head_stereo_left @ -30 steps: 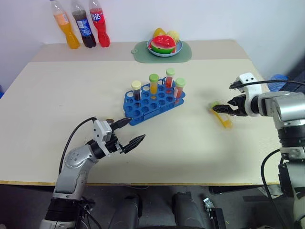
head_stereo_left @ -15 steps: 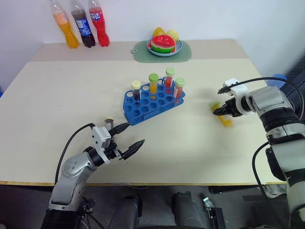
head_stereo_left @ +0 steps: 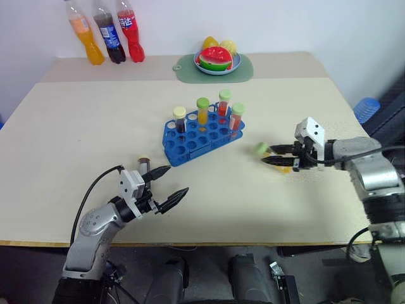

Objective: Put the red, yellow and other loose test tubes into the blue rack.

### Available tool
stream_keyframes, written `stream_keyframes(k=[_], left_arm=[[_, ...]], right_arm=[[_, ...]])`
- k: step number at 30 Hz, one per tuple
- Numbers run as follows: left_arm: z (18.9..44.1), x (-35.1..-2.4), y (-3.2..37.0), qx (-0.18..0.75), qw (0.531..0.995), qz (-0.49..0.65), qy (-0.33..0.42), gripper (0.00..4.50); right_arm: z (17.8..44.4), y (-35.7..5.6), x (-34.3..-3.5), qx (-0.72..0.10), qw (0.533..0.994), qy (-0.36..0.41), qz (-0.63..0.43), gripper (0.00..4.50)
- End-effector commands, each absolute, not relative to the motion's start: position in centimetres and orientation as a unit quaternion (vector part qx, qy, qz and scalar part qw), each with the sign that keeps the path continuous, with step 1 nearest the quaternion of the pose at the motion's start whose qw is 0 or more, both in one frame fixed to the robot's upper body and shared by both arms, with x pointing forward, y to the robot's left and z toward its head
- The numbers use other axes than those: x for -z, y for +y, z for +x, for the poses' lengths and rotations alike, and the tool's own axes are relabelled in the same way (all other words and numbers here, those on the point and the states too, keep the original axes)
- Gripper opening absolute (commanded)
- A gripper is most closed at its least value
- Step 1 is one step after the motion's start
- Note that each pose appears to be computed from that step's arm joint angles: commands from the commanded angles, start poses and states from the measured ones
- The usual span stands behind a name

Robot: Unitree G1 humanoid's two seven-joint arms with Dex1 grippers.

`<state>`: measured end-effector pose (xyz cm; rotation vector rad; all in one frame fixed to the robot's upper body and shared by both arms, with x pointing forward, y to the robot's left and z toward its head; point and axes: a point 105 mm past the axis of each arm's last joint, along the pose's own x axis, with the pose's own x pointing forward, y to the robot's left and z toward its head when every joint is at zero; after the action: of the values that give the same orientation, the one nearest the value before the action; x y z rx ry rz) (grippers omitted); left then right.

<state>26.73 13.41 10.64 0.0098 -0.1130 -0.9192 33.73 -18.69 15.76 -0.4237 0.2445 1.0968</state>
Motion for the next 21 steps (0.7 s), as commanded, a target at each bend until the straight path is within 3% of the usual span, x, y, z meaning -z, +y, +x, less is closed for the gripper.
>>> stream_keyframes(k=[1, 9, 21], left_arm=[[27.0, -11.8, 13.9, 0.445, 0.892, 0.014, -0.078, 4.5], [27.3, -12.1, 14.2, 0.447, 0.891, 0.001, -0.077, 4.5], [26.9, -12.6, 14.4, 0.432, 0.898, -0.006, -0.076, 4.5]], right_arm=[[32.3, -14.6, -21.1, -0.547, 0.823, -0.027, -0.151, 0.81], [35.3, -7.9, -22.8, -0.466, 0.856, -0.222, -0.002, 0.81], [39.8, -5.9, -18.9, -0.363, 0.9, -0.241, 0.012, 0.81]])
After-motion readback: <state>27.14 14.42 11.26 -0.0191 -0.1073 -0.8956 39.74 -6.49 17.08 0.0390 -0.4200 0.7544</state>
